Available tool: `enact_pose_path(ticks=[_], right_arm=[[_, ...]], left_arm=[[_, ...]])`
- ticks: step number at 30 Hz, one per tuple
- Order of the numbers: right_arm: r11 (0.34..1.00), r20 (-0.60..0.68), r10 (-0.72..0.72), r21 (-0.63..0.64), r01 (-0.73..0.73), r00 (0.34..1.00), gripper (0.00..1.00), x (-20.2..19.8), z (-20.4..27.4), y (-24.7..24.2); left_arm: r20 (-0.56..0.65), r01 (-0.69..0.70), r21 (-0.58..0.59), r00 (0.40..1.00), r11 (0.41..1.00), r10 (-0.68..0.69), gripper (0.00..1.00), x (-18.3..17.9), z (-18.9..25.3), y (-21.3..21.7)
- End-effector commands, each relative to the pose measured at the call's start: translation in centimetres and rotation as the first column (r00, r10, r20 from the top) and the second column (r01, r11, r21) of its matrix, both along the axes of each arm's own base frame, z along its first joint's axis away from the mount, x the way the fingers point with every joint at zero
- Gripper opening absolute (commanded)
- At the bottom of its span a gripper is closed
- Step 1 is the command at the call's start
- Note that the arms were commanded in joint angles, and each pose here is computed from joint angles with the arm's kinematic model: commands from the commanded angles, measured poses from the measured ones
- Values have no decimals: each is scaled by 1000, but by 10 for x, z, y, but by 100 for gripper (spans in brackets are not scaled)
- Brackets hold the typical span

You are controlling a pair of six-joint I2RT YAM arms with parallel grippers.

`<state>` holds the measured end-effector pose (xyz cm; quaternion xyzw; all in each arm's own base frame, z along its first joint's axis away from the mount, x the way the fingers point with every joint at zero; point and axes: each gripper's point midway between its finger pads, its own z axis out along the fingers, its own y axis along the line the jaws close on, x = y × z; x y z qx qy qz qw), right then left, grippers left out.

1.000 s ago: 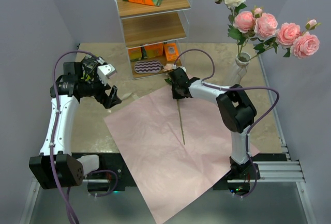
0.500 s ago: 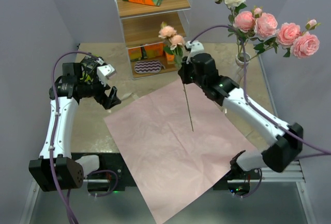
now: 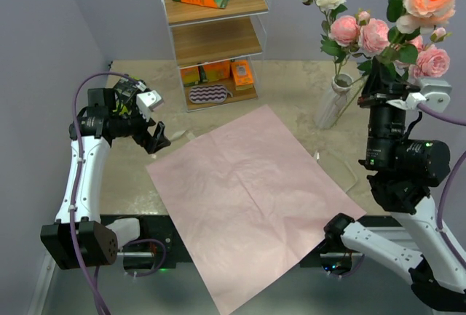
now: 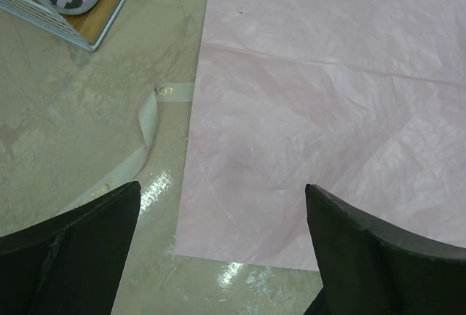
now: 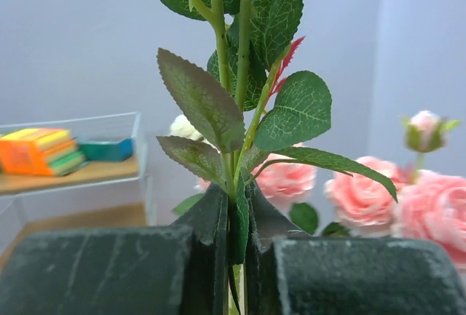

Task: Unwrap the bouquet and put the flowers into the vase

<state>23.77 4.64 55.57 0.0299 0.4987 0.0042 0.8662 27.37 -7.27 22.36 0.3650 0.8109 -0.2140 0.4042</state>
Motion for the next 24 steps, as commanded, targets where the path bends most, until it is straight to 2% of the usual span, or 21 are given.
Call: enact_pose_path(ticks=[1,5,9,12,24], right_arm=[[974,91,-223,-14,225,971,0,-12,18,-37],[946,161,-313,-30,322,936,0,-17,37,-47],[907,241,-390,-66,416,889,0,-3,52,-38],[896,287,-424,-5,444,859,0,10,59,-42],[867,262,-498,147,476,827,0,73,41,-74]], left_arm=[[35,13,5,999,1000,-13,99,2,4,1],[31,16,5,999,1000,-16,99,4,1,1],[28,22,4,999,1000,-22,99,6,-1,1],[29,24,0,999,1000,-24,99,8,-1,0],[39,24,40,999,999,-26,99,18,-4,7]])
